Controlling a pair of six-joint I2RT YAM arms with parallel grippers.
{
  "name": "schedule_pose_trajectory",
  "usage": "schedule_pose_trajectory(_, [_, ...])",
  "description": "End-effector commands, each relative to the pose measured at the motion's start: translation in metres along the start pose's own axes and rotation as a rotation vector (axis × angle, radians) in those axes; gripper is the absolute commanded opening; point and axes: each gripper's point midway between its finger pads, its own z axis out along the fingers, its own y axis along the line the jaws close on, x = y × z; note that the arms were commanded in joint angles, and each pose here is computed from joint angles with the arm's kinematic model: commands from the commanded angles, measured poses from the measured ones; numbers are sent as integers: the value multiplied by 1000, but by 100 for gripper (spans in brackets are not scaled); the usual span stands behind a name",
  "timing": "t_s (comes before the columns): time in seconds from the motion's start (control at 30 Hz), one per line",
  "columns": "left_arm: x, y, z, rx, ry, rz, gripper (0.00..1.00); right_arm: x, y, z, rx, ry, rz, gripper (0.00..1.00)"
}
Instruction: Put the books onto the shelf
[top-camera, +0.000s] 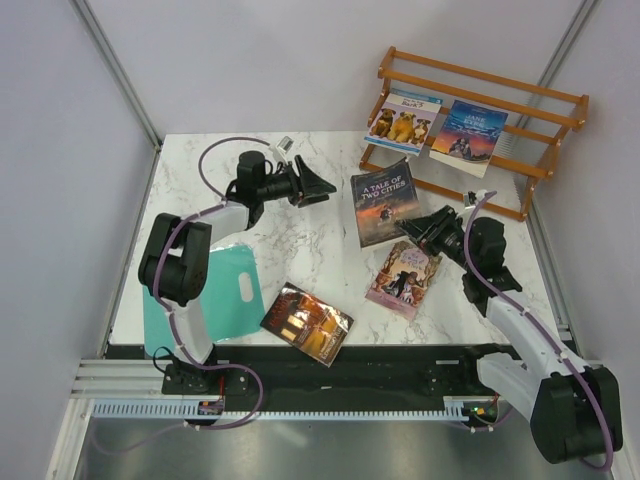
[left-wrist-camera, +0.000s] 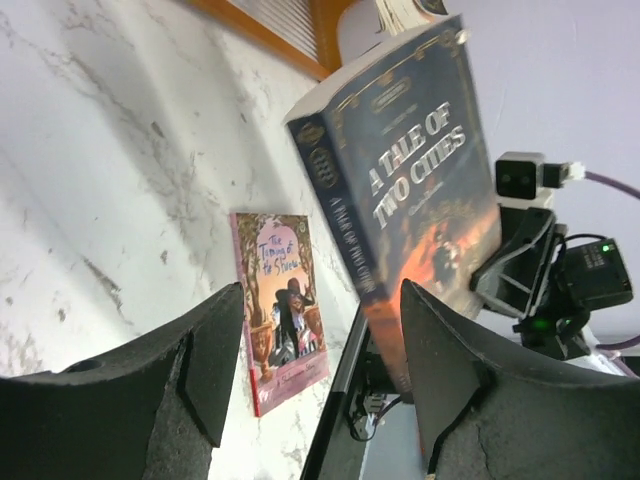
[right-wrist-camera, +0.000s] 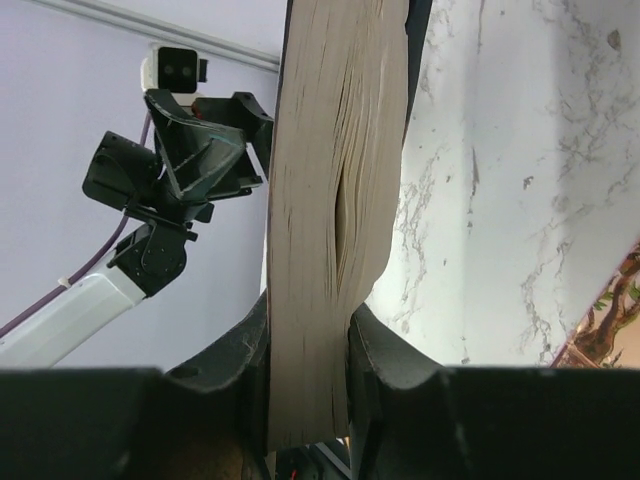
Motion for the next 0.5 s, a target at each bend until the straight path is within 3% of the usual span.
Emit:
schedule_pose_trajectory(0.0, [15, -5, -13, 19, 31, 86, 70, -34, 88, -7, -246, -74, -173, 0])
schedule_pose_trajectory(0.23, [41, 19, -19, -17, 62, 51, 70, -51, 112, -7, -278, -99, -194, 0])
schedule_pose_trajectory(0.47, [51, 25, -22, -26, 77, 44, 70, -95, 101, -13, -226, -263, -118, 0])
